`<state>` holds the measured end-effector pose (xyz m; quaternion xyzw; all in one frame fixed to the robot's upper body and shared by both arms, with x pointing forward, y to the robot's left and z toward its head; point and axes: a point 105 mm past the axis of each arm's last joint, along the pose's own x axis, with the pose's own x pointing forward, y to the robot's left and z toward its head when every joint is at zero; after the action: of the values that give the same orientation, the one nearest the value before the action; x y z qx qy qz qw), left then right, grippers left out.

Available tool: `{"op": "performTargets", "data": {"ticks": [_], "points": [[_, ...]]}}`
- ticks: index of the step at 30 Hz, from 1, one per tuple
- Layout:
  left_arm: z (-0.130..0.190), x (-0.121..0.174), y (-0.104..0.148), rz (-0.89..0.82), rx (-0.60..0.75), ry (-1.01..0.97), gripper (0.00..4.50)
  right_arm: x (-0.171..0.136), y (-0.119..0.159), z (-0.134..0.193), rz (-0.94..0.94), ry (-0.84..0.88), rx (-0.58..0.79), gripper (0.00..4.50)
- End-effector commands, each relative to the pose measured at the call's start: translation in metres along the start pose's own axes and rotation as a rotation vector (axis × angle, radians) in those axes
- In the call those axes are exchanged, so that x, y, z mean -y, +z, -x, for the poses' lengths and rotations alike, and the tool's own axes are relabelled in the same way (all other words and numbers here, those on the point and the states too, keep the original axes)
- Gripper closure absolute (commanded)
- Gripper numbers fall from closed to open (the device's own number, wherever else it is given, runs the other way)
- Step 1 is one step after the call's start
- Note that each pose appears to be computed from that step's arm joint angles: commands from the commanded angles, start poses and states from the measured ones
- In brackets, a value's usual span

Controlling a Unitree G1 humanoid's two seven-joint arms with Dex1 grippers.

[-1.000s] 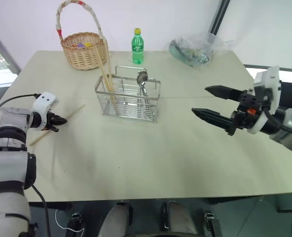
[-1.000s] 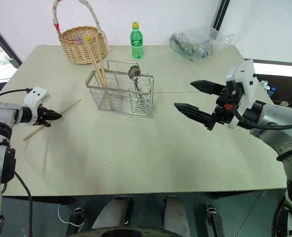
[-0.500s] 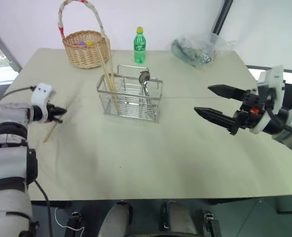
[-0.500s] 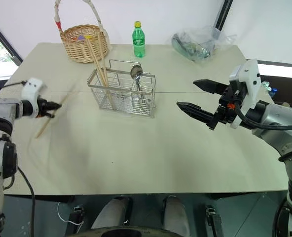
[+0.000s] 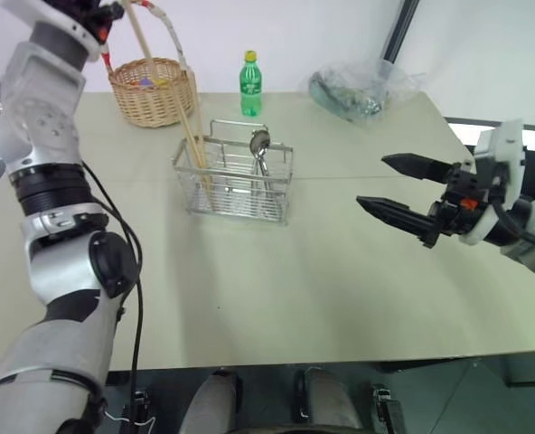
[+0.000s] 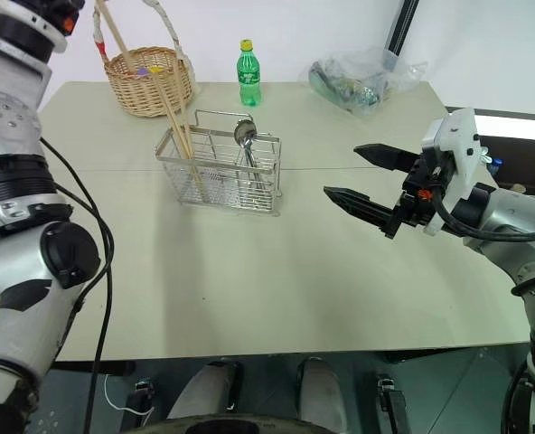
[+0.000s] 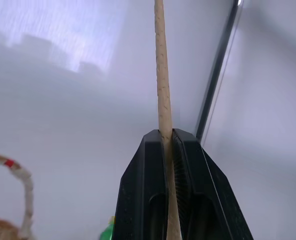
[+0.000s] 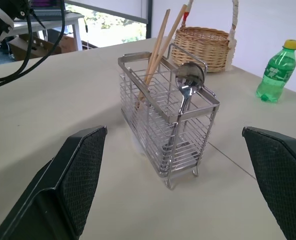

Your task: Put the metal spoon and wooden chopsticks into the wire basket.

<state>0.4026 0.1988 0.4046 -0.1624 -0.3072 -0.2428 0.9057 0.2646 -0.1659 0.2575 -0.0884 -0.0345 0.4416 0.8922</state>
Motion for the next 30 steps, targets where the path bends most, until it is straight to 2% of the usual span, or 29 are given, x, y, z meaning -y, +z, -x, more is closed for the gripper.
{"op": "performTargets", "data": {"ticks": [1, 11, 18, 21, 24, 30], "points": [[-0.006, 0.025, -0.012, -0.05, -0.022, -0.097, 4.43, -0.004, 0.013, 0.001, 0.062, -0.005, 0.045, 0.0], [0.023, 0.023, -0.076, -0.08, -0.159, -0.091, 4.43, -0.004, 0.014, 0.006, 0.055, -0.056, 0.051, 0.0], [0.042, 0.031, -0.109, -0.053, -0.195, -0.077, 4.43, -0.002, 0.014, 0.007, 0.048, -0.067, 0.05, 0.0], [0.046, 0.033, -0.113, -0.041, -0.204, -0.075, 4.43, -0.001, 0.014, 0.006, 0.047, -0.069, 0.047, 0.0], [0.047, 0.033, -0.11, -0.024, -0.201, -0.066, 3.42, 0.0, 0.013, 0.006, 0.045, -0.065, 0.041, 0.0], [0.049, 0.031, -0.102, -0.033, -0.201, -0.065, 0.35, -0.004, 0.007, 0.005, 0.036, -0.041, 0.031, 0.0]]}}
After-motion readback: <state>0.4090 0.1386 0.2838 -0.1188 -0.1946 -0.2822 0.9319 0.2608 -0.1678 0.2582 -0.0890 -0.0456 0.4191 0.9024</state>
